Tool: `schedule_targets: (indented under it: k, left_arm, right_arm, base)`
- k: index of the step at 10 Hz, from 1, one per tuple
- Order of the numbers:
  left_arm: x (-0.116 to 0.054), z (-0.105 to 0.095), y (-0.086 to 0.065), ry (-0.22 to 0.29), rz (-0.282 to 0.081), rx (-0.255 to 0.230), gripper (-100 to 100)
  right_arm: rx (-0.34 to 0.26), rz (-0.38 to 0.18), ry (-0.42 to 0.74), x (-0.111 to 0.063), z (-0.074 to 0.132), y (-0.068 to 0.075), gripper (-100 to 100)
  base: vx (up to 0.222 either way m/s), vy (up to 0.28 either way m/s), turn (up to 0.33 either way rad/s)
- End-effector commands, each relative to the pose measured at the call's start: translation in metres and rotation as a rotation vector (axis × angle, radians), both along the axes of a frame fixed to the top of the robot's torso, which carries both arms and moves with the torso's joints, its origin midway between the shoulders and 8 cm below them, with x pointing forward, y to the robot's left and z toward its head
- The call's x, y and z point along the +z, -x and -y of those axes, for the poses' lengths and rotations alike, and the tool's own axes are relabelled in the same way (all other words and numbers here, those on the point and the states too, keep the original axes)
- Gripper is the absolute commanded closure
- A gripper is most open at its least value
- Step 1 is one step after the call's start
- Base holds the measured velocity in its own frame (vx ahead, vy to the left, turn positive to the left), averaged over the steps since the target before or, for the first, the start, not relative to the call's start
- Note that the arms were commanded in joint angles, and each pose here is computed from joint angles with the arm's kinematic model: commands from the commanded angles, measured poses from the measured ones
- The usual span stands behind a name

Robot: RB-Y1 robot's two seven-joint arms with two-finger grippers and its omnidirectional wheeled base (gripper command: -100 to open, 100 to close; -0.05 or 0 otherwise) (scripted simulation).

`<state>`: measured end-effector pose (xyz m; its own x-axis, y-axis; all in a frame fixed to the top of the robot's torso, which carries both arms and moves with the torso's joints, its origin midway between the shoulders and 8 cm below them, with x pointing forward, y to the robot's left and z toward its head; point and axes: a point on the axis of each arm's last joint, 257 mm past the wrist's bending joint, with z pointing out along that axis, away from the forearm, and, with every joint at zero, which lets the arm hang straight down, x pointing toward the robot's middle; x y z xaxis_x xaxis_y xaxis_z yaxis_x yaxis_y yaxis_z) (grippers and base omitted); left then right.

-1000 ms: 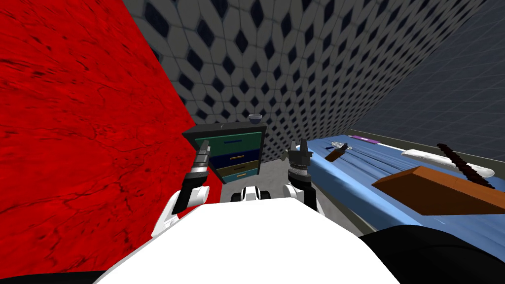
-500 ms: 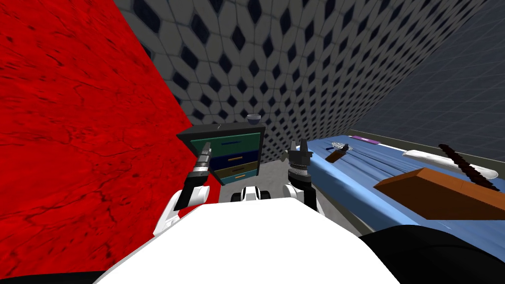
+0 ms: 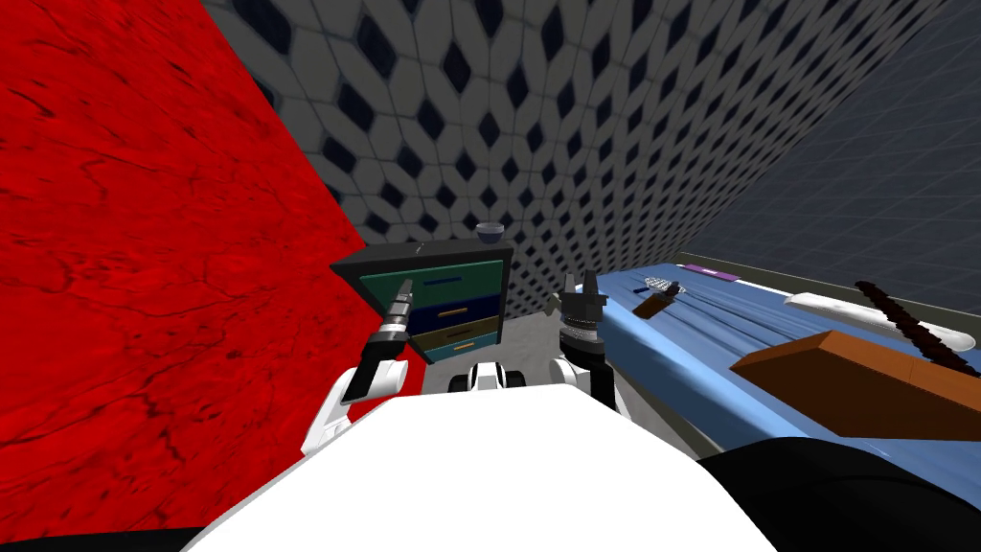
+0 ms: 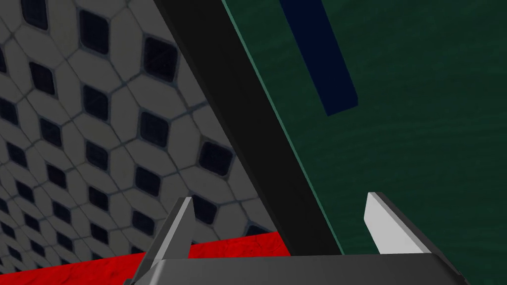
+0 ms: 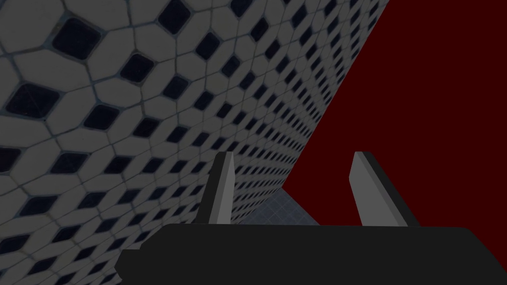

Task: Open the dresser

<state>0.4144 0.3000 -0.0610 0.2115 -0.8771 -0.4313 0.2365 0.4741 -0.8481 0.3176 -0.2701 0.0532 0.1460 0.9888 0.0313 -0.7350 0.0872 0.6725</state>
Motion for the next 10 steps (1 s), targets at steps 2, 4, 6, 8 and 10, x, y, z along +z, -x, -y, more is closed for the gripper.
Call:
schedule_targets:
  k: [2, 4, 6, 8, 10]
  left_arm:
    - [-0.026, -0.008, -0.008, 0.023, -0.089, 0.028, -100]
    - [-0.04, -0.011, -0.011, 0.036, -0.133, 0.042, -100]
    - [-0.052, -0.014, -0.013, 0.048, -0.17, 0.055, -100]
    - [-0.064, -0.017, -0.015, 0.072, -0.207, 0.07, -100]
    - [-0.054, -0.016, -0.012, 0.066, -0.2, 0.072, -100]
  right_arm:
    - [0.0, 0.0, 0.0, 0.0, 0.0, 0.0, 0]
    - [0.0, 0.0, 0.0, 0.0, 0.0, 0.0, 0]
    - [0.0, 0.0, 0.0, 0.0, 0.0, 0.0, 0]
    - [0.0, 0.0, 0.0, 0.0, 0.0, 0.0, 0]
    - [0.0, 0.0, 0.0, 0.0, 0.0, 0.0, 0]
  base:
    - [0.046, -0.045, -0.007]
    - [0.049, -0.044, -0.007]
    - [0.042, -0.034, -0.005]
    - [0.054, -0.036, -0.007]
    - [0.058, 0.003, -0.015]
